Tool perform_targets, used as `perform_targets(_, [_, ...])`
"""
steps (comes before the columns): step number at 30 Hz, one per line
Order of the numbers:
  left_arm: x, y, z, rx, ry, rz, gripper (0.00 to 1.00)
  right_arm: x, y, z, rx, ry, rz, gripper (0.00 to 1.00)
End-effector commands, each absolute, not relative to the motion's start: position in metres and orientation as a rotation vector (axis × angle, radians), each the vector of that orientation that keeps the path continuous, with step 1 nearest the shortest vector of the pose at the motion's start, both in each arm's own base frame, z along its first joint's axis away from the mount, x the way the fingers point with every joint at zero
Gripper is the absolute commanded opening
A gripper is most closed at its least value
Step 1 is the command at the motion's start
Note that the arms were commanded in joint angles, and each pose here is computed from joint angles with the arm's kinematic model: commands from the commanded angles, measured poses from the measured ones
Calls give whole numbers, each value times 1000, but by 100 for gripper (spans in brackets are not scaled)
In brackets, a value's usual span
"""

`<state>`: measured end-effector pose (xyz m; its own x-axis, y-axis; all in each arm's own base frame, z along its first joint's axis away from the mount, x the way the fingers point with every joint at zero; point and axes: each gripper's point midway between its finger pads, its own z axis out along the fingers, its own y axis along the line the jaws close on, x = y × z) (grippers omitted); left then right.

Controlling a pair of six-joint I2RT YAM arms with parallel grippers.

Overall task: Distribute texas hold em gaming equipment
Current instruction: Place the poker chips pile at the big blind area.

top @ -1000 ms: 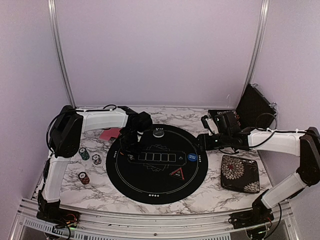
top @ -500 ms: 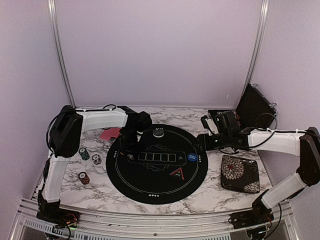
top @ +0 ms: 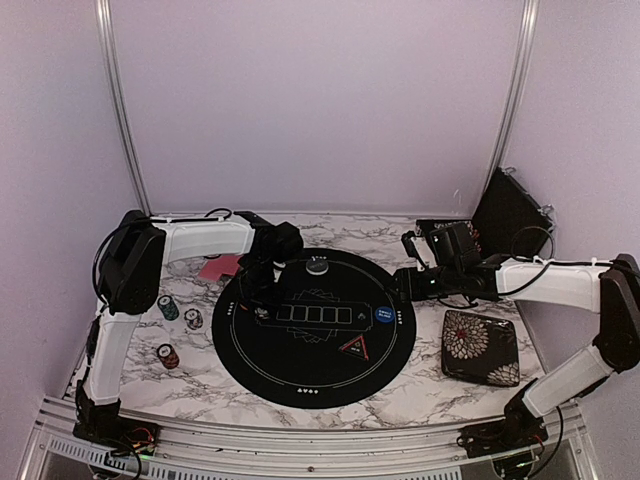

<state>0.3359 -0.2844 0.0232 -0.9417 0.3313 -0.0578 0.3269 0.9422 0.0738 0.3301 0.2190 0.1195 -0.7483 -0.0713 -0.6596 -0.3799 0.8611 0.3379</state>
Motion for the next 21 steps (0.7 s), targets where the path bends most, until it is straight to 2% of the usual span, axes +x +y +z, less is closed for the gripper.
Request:
perform_targets(1, [340, -285, 42, 515, 2993, 68, 58, 342, 222, 137, -327, 2316, 617, 56])
perform_targets(7, [342, -288, 50, 525, 2976, 40, 67, 341, 223, 134, -333, 2326, 616, 56])
perform_targets(21, [349, -295, 88, 511, 2891, -81, 97, 341, 233, 138, -377, 2333, 618, 57])
